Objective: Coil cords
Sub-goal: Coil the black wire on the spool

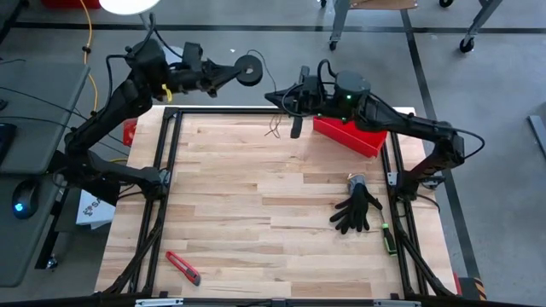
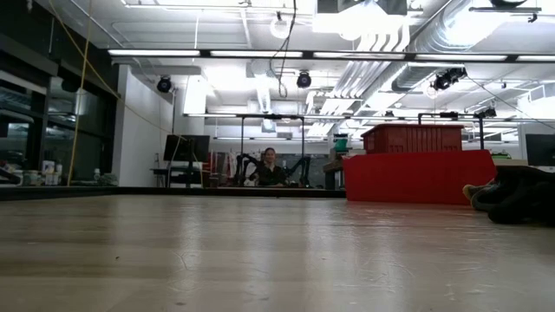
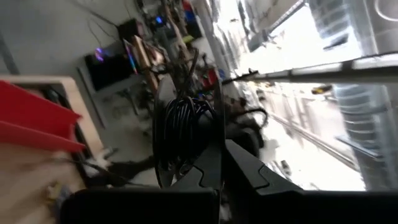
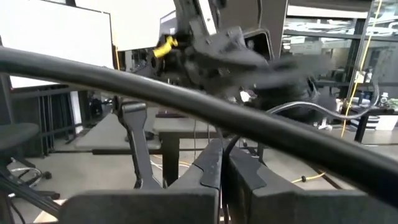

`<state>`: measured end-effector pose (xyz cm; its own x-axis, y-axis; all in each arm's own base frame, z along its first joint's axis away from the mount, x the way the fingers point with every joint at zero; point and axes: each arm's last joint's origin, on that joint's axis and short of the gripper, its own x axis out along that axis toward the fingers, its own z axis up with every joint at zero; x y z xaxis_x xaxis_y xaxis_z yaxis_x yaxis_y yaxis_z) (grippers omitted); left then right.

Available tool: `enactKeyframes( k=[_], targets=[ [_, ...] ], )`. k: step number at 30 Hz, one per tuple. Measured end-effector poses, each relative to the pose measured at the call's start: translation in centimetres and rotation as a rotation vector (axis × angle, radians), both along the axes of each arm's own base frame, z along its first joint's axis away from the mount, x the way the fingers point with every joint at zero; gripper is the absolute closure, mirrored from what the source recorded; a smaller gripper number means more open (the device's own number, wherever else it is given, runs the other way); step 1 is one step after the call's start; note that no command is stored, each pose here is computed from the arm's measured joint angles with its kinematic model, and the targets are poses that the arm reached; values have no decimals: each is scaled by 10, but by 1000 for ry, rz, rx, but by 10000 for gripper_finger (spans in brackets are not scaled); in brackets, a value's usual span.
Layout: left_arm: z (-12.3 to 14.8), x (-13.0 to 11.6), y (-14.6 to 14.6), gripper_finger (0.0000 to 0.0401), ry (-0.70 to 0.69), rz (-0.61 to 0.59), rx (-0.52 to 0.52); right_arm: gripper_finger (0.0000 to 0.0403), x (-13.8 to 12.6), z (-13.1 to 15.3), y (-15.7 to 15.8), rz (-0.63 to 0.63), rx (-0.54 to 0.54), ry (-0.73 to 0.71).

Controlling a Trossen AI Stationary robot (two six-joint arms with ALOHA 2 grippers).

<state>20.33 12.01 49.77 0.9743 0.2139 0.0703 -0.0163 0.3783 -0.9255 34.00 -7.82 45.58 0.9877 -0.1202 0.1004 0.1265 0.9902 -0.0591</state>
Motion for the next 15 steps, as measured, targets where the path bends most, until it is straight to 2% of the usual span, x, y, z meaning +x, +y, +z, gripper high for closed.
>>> enactKeyframes(
  k=[7,13,15],
  targets=[
    [-1,-7,17,401,18,147,66,403,2,0,8,24,15,3],
    [4,-1,27,401,-55,178,108,403,3,0,12,37,15,3],
    [3,3,30,401,-78,175,88,403,4,-1,12,37,15,0]
  ],
)
